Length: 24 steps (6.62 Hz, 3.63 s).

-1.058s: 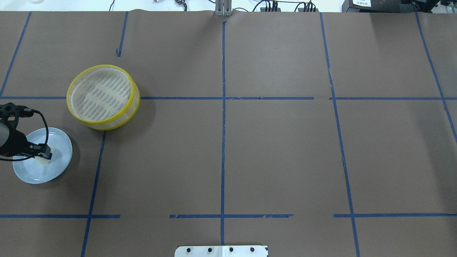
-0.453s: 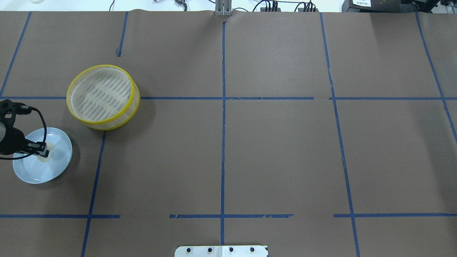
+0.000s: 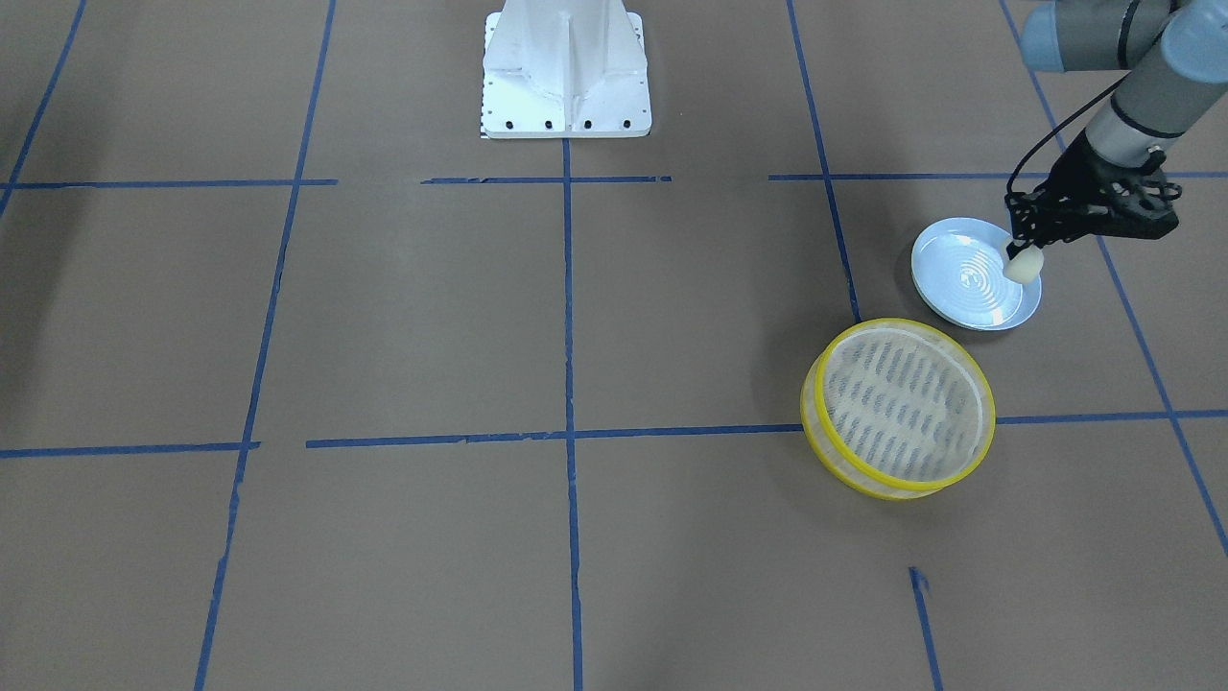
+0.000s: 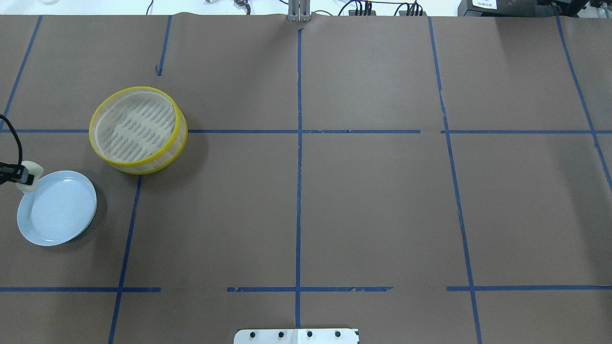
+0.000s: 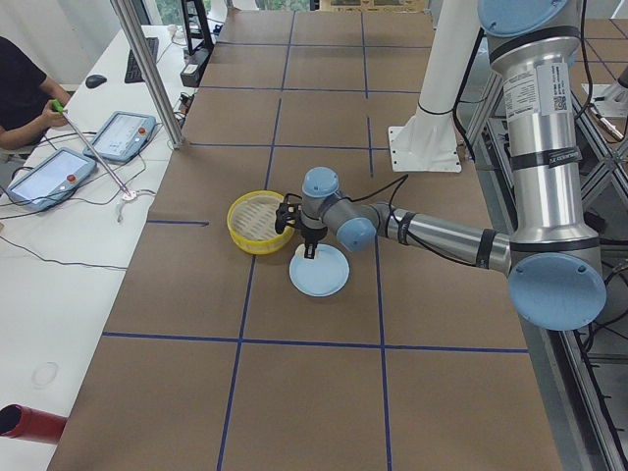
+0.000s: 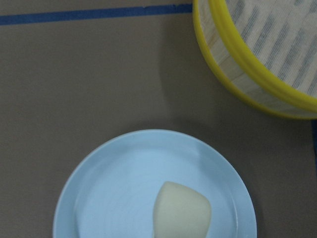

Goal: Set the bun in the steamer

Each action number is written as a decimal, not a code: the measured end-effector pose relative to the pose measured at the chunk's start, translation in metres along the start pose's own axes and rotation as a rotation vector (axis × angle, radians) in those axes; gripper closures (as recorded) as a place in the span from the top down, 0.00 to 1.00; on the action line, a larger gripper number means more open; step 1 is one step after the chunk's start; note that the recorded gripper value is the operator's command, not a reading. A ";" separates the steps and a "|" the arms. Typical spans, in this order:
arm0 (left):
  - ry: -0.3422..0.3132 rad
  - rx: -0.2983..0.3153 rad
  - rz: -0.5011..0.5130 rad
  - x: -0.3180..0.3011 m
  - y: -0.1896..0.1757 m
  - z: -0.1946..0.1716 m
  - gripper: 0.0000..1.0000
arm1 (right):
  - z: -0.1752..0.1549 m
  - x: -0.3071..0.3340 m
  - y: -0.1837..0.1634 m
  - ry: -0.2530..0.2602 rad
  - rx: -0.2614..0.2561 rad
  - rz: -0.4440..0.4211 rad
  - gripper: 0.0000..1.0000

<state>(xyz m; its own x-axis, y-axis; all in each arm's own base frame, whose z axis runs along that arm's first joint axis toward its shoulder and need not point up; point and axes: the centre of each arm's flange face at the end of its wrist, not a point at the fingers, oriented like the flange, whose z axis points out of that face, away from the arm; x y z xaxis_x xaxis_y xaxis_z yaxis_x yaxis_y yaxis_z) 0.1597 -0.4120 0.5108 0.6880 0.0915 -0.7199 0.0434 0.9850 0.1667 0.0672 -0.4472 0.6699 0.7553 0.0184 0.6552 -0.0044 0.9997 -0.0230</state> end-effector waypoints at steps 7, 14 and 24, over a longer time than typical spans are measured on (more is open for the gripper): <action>-0.115 -0.122 0.043 0.142 -0.178 -0.028 0.22 | 0.000 0.000 0.000 0.000 0.000 0.000 1.00; -0.066 -0.164 0.056 0.174 -0.169 0.110 1.00 | 0.000 0.000 0.000 0.000 0.000 0.000 1.00; -0.108 0.003 0.254 -0.105 -0.174 -0.137 1.00 | 0.000 0.000 0.000 0.000 -0.001 0.000 1.00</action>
<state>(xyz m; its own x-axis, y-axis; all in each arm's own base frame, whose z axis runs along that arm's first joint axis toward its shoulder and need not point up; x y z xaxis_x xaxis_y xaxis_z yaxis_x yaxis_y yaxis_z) -0.0192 -0.5726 0.4655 0.7502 0.3192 -0.5791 -0.1384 0.9322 0.3345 0.0671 -0.4471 0.6702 0.7553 0.0189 0.6551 -0.0043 0.9997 -0.0238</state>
